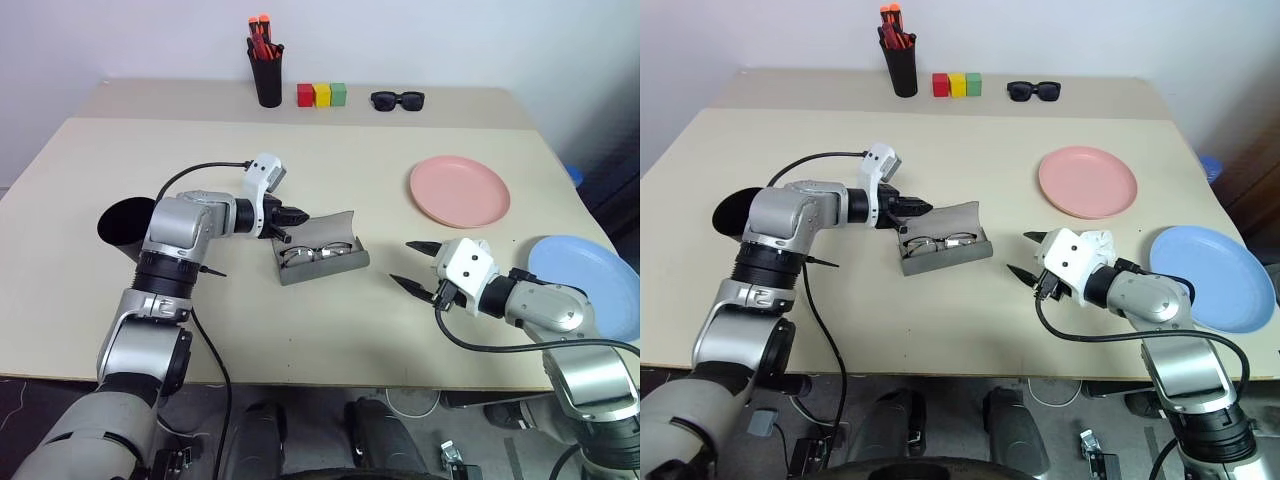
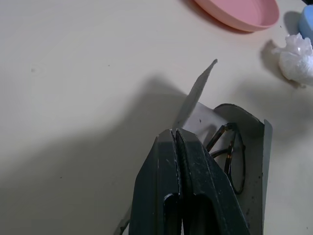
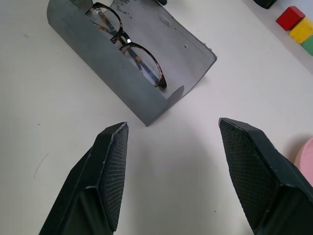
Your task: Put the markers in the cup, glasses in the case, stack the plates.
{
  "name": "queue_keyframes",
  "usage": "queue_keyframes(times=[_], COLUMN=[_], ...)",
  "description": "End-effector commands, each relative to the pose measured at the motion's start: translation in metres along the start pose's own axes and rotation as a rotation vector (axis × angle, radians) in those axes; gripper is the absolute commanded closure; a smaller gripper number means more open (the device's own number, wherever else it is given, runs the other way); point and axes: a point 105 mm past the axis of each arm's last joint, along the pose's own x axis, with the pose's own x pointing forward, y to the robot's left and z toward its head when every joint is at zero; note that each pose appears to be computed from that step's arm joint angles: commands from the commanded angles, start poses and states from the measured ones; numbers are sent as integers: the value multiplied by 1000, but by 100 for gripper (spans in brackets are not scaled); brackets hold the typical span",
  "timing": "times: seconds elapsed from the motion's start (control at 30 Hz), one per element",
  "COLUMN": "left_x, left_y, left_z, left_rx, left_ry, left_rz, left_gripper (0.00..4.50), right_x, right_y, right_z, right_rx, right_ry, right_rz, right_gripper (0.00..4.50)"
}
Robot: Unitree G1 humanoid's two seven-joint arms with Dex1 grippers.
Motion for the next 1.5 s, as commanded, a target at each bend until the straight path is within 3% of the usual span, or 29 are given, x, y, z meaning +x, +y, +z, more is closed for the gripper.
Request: queue_keyframes(times=[0.03, 0.4, 0.53, 0.77, 0.97, 1.17, 1.5], left_x=[-6, -21, -24, -12, 0, 6, -3], left_y=[-21, -48, -49, 11, 37, 37, 1], left_z=[8, -29, -2, 43, 31, 21, 7], left_rx=[99, 255, 207, -159, -250, -267, -125], left_ry=[-24, 57, -105, -233, -133, -63, -25], left_rz=[-80, -170, -153, 164, 273, 202, -20], left_gripper=[448, 448, 448, 448, 448, 448, 448], right_x=[-2, 7, 12, 20, 16, 0, -7], right_y=[-7, -31, -34, -30, -13, 6, 9], right_z=[12, 4, 3, 10, 27, 32, 24], right_rx=[-34, -5, -14, -22, 25, 91, 136], right_ry=[-41, 10, 9, -25, -111, -119, -97], right_rz=[-22, -91, -90, -57, 54, 144, 111], right_gripper=[150, 150, 150, 150, 150, 150, 150])
